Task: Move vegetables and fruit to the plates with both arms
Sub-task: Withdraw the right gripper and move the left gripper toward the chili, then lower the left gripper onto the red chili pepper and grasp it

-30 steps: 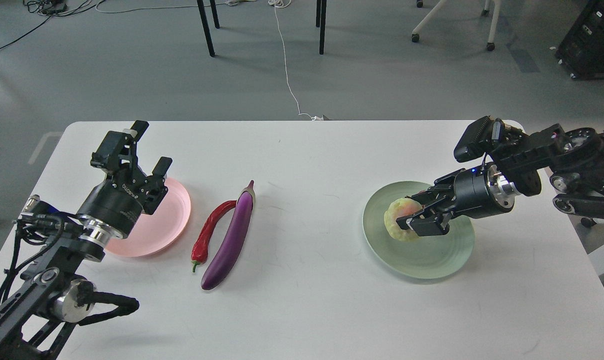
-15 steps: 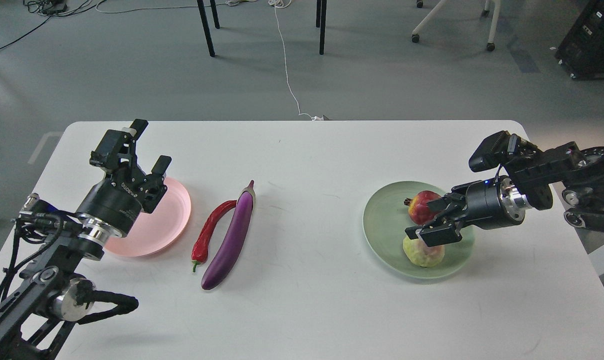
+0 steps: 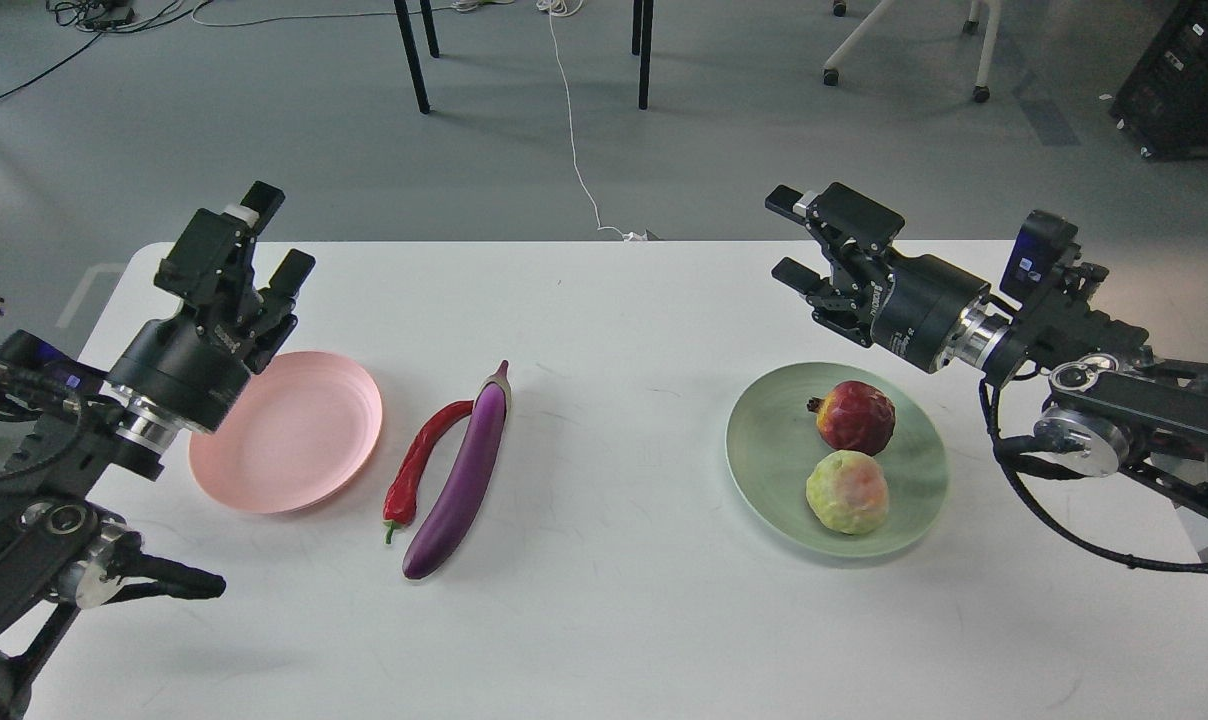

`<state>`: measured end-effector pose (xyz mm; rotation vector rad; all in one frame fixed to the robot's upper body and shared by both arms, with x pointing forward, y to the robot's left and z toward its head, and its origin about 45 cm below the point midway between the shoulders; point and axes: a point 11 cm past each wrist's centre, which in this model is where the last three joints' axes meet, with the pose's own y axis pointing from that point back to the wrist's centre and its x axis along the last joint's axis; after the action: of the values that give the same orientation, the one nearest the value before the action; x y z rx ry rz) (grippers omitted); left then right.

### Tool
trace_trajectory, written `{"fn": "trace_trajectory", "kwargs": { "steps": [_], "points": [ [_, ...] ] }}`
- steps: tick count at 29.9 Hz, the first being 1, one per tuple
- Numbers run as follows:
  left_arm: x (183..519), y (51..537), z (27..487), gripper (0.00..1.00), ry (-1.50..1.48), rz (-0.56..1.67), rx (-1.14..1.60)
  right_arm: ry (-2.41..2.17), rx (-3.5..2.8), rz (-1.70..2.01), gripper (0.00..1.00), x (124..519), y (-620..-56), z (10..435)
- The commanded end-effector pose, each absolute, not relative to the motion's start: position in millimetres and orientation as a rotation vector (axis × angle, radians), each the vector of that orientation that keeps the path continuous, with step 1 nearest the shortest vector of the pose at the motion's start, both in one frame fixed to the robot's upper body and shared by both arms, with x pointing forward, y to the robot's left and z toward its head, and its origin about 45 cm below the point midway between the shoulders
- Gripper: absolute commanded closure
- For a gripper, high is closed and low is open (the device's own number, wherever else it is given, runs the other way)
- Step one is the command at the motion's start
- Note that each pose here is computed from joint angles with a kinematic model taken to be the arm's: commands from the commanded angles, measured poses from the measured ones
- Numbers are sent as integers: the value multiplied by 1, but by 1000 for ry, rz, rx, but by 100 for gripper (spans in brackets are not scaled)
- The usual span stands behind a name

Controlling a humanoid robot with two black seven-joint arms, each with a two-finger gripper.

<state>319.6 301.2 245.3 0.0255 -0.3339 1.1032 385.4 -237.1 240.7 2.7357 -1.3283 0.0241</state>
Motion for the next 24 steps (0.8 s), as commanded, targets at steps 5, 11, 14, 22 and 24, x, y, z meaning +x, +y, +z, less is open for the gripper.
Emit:
{"fn": "trace_trajectory", "kwargs": {
  "steps": [5,11,14,22,24],
  "points": [
    [314,255,227,2,-883,520,496,-1733,2763,-566,2,372,-291,189],
    [348,256,208,5,-1086,201,800,-1769,2741,-624,2,359,-308,178],
    [353,261,195,6,-1085,112,882,-1769,2740,-622,2,359,-309,179],
    [356,274,170,22,-1057,13,1006,-1769,2739,-619,2,359,-309,179],
    [356,276,164,23,-1061,-5,1027,-1769,2739,-619,2,359,-309,179]
  ]
}}
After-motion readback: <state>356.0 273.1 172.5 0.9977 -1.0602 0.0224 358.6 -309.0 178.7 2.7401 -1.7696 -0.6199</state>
